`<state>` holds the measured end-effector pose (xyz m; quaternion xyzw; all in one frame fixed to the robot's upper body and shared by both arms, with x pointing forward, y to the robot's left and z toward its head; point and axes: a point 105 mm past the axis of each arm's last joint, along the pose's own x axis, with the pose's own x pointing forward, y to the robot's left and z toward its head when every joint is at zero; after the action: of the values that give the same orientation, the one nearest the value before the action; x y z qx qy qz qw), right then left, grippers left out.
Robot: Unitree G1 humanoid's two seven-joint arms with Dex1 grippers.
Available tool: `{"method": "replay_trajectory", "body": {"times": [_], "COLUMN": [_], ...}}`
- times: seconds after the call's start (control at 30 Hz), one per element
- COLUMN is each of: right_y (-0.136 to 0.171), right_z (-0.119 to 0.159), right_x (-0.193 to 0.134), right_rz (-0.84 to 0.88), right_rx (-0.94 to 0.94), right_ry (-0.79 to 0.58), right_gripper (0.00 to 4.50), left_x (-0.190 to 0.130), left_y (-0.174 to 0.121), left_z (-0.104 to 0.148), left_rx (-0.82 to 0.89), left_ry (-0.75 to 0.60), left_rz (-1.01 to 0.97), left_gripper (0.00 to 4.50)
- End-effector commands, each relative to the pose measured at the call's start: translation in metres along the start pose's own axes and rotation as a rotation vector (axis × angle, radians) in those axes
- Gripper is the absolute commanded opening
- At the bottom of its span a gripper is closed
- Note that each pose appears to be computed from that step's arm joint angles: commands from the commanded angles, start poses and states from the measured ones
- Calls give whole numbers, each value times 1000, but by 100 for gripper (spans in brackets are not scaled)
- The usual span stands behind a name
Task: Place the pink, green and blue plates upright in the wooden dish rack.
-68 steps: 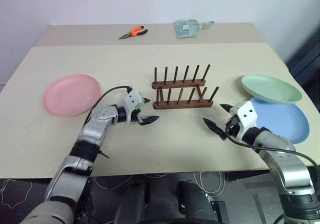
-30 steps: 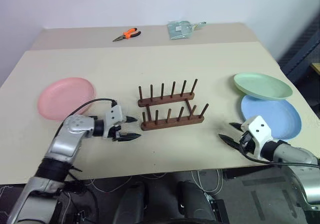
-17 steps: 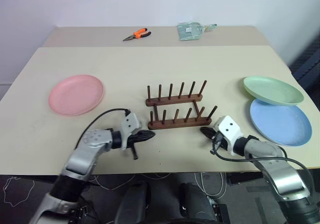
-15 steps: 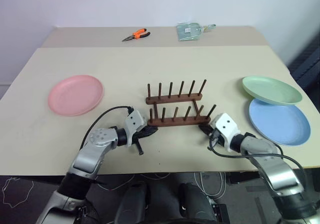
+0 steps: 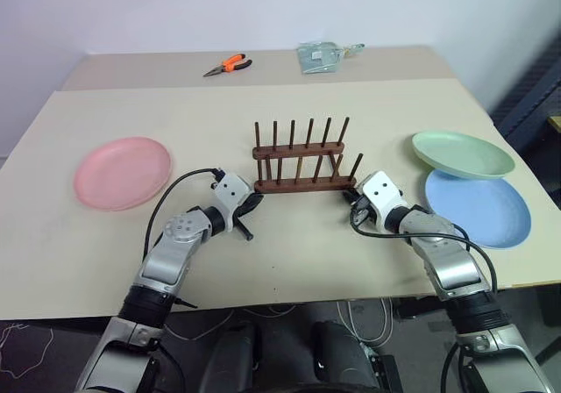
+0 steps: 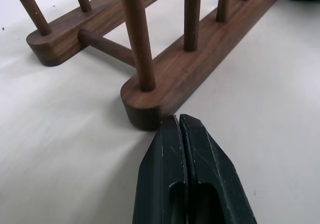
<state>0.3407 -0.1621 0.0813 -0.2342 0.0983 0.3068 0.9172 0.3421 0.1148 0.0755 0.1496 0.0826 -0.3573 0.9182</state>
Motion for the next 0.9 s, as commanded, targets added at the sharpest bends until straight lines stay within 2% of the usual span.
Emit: {"method": "replay_trajectory", "body": {"times": [0.03, 0.17, 0.2, 0.3, 0.4, 0.6, 0.73, 0.83, 0.9], "right_y": [15, 27, 30, 34, 36, 40, 39, 38, 36], "right_z": [31, 58, 61, 65, 61, 67, 66, 67, 69], "right_x": [-17, -26, -26, -22, -16, -11, -11, -11, -12], "right_rz": [113, 175, 191, 215, 229, 255, 255, 251, 242], "right_rx": [-20, -59, -67, -68, -81, -86, -94, -101, -105], "right_ry": [-103, -177, -185, -195, -183, -207, -207, -211, -216], "right_gripper": [237, 440, 441, 441, 441, 441, 441, 441, 441], "left_x": [-39, -85, -100, -146, -182, -195, -184, -176, -174], "left_y": [47, 123, 143, 187, 204, 186, 169, 163, 162], "left_z": [-8, 17, 22, 26, 15, -32, -49, -52, -51], "left_rx": [-65, -147, -181, -293, -488, -879, -1069, -1149, -1189], "left_ry": [28, -90, -112, -162, -197, -125, -103, -123, -146], "left_rz": [169, 574, 710, 1068, 1303, 1374, 1300, 1265, 1260], "left_gripper": [133, 340, 384, 384, 384, 384, 384, 294, 195]}}
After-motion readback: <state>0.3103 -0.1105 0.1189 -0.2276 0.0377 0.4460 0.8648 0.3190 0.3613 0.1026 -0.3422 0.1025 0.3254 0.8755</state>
